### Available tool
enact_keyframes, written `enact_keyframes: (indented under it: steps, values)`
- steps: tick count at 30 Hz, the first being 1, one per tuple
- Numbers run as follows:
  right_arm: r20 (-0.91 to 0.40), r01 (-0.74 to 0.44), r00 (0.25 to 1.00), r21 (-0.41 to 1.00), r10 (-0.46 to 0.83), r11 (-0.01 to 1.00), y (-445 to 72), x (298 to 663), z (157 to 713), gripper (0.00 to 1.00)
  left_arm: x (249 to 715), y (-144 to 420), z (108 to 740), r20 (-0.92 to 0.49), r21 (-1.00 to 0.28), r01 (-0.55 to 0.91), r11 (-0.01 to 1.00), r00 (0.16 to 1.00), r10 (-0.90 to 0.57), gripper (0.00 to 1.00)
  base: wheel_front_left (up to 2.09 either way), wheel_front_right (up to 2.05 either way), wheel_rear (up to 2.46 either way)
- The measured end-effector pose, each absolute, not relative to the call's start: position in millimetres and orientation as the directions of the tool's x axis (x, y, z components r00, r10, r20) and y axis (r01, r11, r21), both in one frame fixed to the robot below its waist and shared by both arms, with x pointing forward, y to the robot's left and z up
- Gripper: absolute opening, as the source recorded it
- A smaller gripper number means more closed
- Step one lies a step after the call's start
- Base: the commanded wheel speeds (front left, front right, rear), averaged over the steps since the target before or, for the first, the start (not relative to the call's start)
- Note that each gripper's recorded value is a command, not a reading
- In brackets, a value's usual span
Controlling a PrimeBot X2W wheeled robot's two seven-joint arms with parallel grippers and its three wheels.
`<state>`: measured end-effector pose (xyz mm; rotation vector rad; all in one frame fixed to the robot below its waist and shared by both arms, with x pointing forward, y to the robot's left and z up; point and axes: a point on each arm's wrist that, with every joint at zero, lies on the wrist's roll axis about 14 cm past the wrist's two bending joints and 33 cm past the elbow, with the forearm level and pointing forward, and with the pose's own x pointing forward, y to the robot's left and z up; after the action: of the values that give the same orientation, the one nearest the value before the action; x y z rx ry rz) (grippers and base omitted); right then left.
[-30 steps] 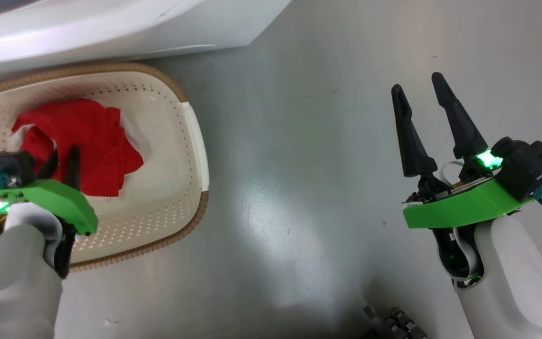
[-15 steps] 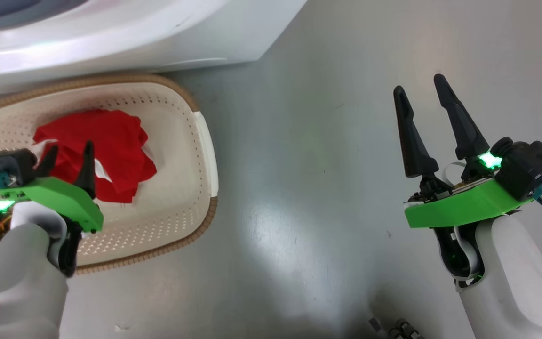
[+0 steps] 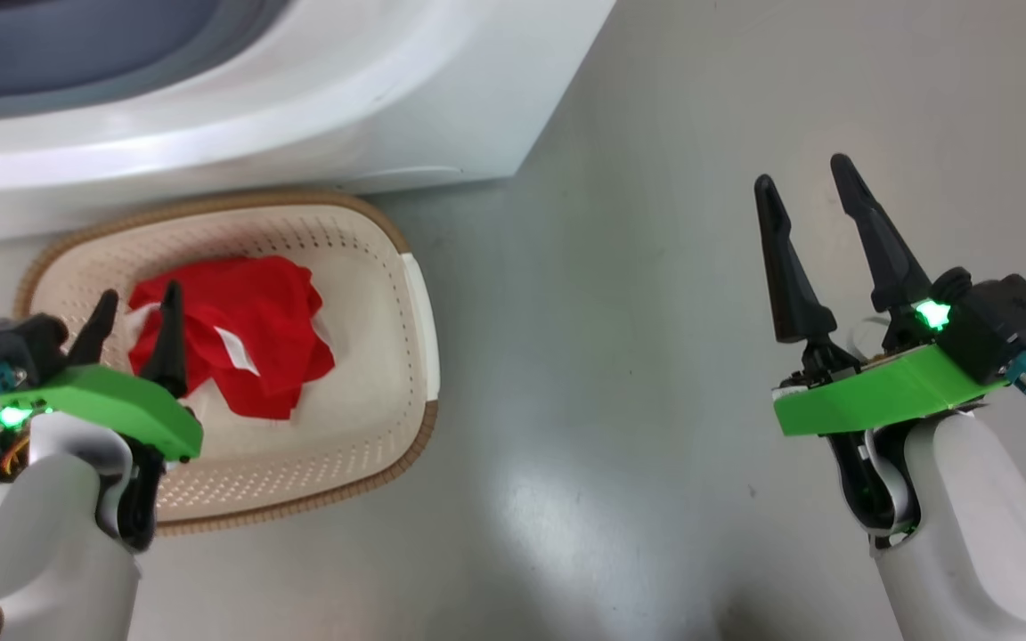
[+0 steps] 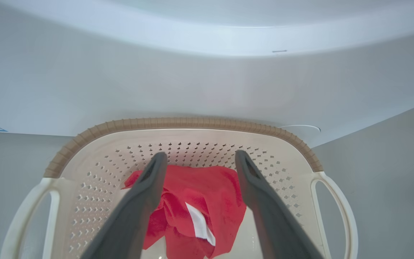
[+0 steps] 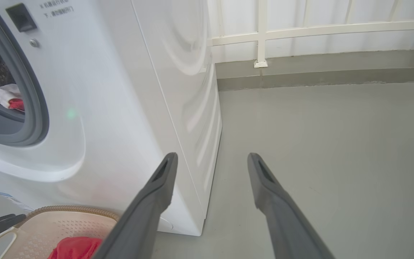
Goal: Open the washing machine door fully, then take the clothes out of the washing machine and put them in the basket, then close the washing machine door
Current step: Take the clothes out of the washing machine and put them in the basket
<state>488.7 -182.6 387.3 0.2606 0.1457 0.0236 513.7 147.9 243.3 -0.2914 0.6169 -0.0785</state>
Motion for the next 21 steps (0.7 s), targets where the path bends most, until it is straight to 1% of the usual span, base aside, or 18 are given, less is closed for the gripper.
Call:
enact_keyframes:
  steps: [7,14,21]
  values:
    - [-0.126,-0.01,0.991,0.256,0.044,0.967,-181,475,403,1.0,509,159,284,-0.471,-0.294,-0.024,0.956,0.873,-0.123,1.0,0.0,0.0,0.0]
    - [-0.108,-0.015,0.993,0.255,0.044,0.967,-179,457,420,1.0,498,166,330,-0.368,-0.272,0.0,0.962,0.924,-0.104,1.0,0.0,0.0,0.0]
    - [-0.077,-0.024,0.996,0.246,0.045,0.969,-178,437,441,1.0,486,171,383,-0.235,-0.239,0.038,0.97,0.967,-0.095,1.0,0.0,0.0,0.0]
